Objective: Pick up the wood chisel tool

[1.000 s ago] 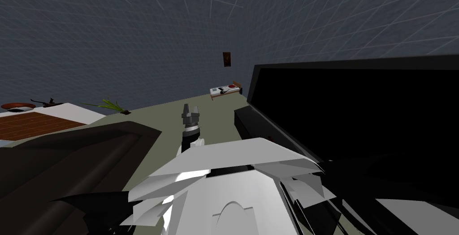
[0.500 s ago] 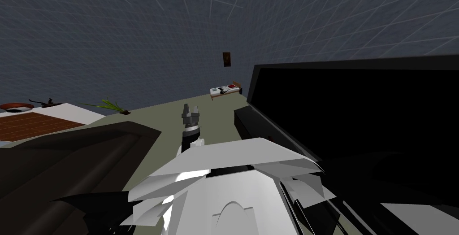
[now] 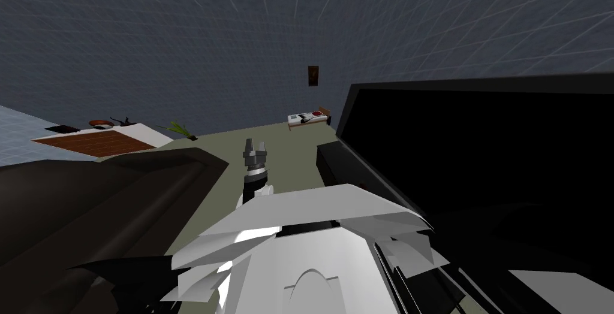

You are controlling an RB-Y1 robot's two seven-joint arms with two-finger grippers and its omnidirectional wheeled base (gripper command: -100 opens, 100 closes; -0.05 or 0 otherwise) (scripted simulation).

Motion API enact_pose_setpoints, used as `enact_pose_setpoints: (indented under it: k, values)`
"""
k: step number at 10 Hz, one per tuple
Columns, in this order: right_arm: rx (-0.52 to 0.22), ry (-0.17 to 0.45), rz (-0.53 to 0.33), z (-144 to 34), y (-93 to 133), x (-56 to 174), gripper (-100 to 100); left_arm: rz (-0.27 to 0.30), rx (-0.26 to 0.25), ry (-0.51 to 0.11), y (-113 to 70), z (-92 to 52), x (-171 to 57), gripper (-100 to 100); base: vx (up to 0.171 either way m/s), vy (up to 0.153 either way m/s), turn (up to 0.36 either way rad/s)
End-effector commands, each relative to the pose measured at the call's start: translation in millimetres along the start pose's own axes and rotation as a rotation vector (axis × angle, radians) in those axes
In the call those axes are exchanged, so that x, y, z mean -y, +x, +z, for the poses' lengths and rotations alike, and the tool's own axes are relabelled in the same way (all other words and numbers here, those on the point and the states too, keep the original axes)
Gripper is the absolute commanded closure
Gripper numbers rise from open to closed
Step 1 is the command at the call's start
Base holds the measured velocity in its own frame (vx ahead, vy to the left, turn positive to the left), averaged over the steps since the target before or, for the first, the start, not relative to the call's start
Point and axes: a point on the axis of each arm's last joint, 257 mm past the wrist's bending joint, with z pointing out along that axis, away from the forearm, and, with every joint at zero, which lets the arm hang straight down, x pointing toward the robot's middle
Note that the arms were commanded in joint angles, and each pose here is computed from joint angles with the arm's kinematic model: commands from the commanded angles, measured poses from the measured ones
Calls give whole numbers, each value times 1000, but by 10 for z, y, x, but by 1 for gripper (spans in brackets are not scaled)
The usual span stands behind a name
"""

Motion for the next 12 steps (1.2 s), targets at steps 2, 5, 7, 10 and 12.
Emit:
enact_pose_setpoints:
  k: [2,5,7,10,12]
  values:
    - [-4,20,57,50,-56,-38,-100,0,0,0,-1,-1,-1,0,-180,-62,136]
    - [-15,48,88,79,-60,-32,-100,0,0,-1,-1,-2,-1,0,-69,-10,100]
    - [-21,63,122,104,-75,-61,-100,0,0,0,-1,-1,-1,0,-106,-25,230]
    - [-29,81,158,125,-76,-87,-100,0,0,0,-1,-1,-1,0,-119,-36,161]
    - [-37,93,193,144,-72,-133,-100,0,0,0,-1,-1,-1,0,-107,-2,175]
